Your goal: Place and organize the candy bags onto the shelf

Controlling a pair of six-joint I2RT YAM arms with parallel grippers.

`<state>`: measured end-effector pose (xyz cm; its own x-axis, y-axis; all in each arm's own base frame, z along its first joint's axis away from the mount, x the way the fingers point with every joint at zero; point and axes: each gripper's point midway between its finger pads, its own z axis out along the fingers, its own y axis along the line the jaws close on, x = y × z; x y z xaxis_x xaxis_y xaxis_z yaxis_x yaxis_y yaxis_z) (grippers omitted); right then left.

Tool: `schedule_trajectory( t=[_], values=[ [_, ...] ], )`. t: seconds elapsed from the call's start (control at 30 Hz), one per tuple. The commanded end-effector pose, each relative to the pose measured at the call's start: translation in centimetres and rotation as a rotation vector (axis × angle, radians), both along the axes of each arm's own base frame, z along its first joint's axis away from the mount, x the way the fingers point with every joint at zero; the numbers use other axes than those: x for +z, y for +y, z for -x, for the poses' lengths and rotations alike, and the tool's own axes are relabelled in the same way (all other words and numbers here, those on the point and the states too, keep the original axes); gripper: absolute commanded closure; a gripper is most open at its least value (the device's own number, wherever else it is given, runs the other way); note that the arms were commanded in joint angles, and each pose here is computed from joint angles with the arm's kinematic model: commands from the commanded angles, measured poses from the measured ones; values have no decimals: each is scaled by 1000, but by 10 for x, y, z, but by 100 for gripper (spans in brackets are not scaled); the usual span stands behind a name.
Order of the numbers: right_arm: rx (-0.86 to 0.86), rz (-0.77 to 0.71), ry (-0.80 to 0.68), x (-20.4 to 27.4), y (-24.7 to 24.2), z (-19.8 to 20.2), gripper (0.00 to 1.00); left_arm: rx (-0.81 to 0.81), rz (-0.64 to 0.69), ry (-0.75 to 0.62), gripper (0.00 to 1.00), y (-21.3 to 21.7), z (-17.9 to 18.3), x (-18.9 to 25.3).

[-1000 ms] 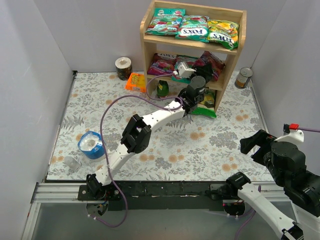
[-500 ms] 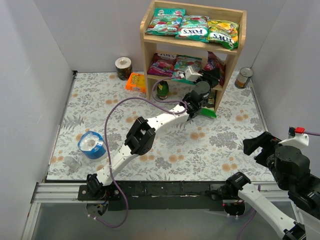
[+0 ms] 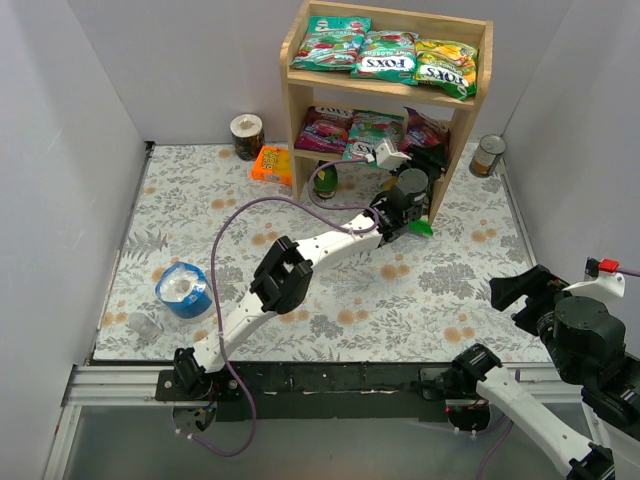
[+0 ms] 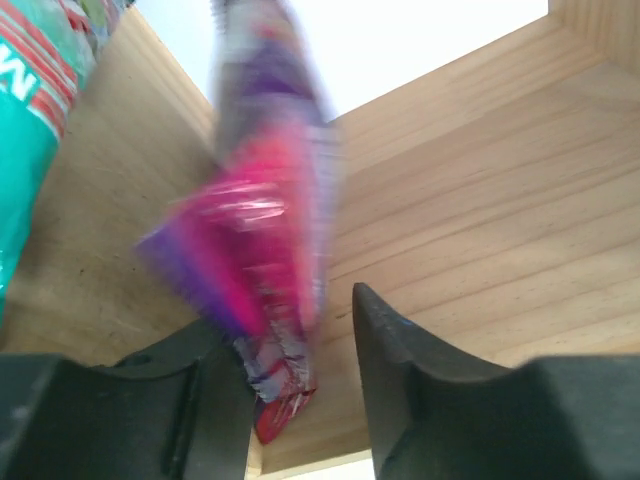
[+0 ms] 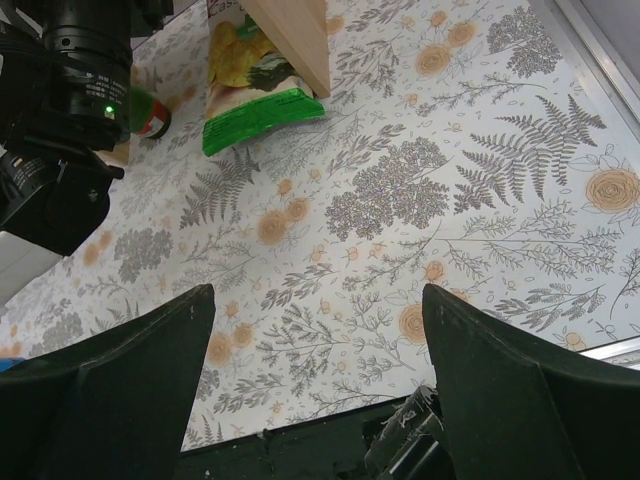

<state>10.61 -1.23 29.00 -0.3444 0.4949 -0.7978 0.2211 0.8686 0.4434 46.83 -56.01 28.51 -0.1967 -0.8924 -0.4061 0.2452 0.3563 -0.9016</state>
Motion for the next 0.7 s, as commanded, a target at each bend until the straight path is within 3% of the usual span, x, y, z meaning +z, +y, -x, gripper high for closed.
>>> schedule_trajectory(
  t=[0.0,0.1,0.67],
  values=[
    [-33,-22,-36,6,-7,0,9,5,-38,16,56,7,25,43],
    [-36,-23,-37,6,-7,-1,9,8,-64,45,45,10,26,31],
    [-63,-51,-32,-1,-7,-4,9,-6,-198,112,29,35,54,21]
  ],
)
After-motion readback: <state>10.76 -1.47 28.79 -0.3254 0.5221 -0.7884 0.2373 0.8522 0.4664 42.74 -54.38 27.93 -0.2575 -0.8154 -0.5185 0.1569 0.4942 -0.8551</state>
